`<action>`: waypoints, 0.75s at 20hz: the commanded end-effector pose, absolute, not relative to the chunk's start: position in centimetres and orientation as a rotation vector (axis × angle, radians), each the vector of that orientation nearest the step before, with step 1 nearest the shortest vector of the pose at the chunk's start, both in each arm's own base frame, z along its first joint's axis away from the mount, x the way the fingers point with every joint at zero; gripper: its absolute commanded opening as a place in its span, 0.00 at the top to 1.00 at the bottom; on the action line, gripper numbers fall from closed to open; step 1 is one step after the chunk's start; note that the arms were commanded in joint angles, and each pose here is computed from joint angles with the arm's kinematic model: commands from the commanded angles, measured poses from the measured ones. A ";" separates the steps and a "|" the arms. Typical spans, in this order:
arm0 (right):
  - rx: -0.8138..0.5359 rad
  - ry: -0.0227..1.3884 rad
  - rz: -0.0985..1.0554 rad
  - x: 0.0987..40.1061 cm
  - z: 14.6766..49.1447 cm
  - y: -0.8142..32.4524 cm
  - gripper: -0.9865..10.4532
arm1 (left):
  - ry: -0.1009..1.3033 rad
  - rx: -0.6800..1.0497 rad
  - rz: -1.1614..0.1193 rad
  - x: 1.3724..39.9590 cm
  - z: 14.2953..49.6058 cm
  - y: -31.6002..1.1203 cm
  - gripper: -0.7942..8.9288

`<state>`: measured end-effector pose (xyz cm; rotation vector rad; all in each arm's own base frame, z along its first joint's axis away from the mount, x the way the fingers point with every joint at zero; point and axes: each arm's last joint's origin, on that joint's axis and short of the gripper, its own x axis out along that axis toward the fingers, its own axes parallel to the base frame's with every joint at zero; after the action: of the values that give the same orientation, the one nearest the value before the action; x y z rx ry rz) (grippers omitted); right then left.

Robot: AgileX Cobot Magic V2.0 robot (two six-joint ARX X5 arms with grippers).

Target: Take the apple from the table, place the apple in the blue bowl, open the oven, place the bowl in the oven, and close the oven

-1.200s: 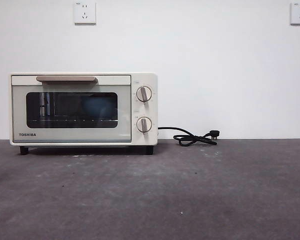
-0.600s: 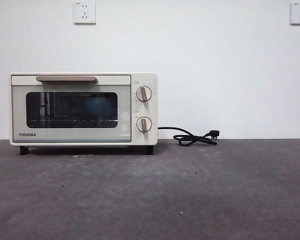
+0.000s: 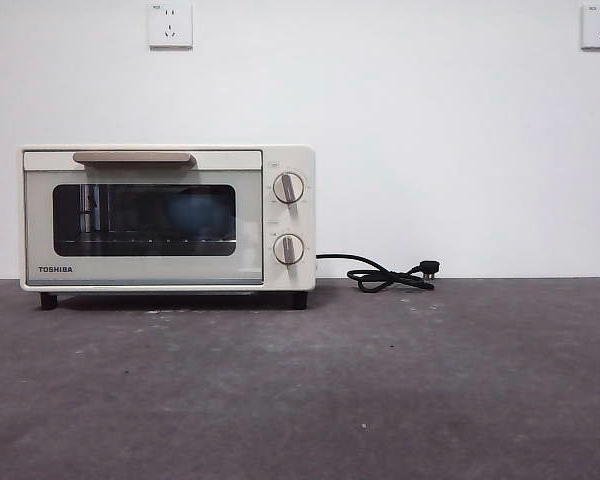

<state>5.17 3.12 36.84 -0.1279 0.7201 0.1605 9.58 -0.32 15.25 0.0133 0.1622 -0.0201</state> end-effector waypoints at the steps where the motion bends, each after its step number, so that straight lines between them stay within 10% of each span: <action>1: -0.121 0.724 0.156 5.2 36.6 3.2 0.86 | 0.166 0.005 -0.022 9.6 14.9 -0.3 0.92; 10: -0.133 0.722 0.155 5.2 36.6 3.2 0.86 | 0.167 0.005 -0.022 9.7 14.9 -0.3 0.92; 15: -0.175 0.660 -0.056 5.5 36.8 2.3 0.86 | 0.167 0.005 -0.022 9.7 14.9 -0.3 0.92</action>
<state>5.50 2.31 36.98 -0.1675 0.6630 -0.0448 9.59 -0.32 15.23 0.0110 0.1641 -0.0199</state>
